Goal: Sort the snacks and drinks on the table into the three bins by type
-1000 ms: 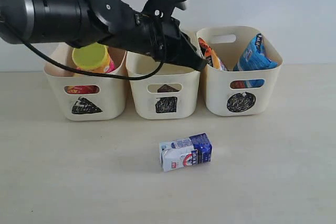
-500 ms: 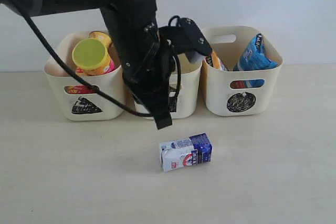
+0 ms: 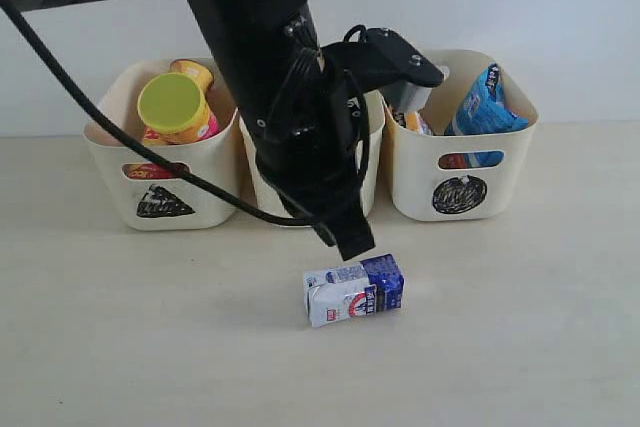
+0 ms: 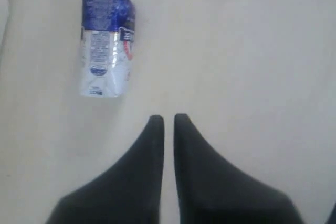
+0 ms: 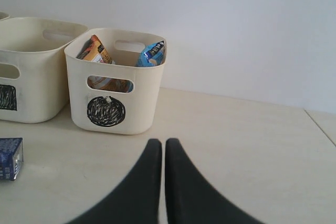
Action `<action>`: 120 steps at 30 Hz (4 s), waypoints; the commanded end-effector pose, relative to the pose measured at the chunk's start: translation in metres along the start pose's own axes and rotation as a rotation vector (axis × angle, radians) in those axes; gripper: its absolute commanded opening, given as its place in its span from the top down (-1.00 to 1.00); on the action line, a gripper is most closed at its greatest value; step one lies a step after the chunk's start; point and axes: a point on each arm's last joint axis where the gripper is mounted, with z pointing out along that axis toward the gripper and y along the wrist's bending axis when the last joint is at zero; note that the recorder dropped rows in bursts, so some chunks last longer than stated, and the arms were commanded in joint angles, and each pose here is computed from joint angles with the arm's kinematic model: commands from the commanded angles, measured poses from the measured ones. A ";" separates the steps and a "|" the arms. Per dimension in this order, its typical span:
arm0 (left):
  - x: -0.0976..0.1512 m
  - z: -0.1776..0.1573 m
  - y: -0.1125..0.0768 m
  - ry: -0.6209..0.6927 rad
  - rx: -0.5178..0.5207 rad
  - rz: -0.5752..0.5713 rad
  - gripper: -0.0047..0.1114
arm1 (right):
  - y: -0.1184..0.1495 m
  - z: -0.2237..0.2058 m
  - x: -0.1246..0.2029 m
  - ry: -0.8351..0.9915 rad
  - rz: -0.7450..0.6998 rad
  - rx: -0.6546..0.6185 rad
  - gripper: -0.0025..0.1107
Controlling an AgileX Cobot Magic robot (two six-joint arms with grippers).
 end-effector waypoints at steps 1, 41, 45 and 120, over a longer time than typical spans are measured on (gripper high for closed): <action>-0.001 0.002 -0.012 -0.022 0.097 -0.069 0.82 | 0.000 -0.001 -0.002 -0.019 -0.005 0.007 0.96; 0.001 0.155 0.025 0.003 -0.181 0.249 -0.39 | 0.000 -0.001 -0.002 -0.019 -0.005 0.007 0.96; -0.001 0.168 0.027 -0.029 -0.190 0.241 -0.39 | 0.000 -0.001 -0.002 -0.019 -0.005 0.007 0.96; 0.009 0.071 0.160 -1.039 -0.505 -0.604 0.85 | -0.001 -0.001 -0.005 -0.054 -0.006 0.016 0.96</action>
